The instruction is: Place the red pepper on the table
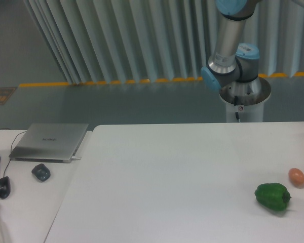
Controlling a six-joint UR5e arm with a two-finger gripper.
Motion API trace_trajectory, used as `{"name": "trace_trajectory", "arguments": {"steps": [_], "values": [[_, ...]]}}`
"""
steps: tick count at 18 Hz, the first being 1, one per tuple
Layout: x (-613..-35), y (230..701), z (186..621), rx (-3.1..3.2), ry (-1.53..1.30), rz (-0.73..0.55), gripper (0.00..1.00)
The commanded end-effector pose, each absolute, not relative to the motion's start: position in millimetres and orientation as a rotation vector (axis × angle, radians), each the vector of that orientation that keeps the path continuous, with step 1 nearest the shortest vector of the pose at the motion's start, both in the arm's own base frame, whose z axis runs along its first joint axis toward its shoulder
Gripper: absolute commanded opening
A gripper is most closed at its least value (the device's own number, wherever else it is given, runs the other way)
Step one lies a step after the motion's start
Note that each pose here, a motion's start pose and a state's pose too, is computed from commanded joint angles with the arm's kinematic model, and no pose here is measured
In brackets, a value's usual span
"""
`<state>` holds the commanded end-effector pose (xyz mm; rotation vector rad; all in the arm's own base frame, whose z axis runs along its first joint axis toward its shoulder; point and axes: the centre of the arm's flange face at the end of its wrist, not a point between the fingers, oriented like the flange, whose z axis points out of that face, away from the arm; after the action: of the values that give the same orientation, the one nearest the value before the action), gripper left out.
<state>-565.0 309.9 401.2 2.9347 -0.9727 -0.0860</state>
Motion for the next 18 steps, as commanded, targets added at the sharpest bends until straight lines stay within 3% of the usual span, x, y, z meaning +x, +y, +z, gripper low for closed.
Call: {"name": "trace_trajectory", "arguments": {"steps": [12,18], "values": [[-572.2,247.5,392.0,3.130,0.185,-0.206,1.00],[-591.1,193.5,365.8,3.119,0.474,-0.224,1.00]]}}
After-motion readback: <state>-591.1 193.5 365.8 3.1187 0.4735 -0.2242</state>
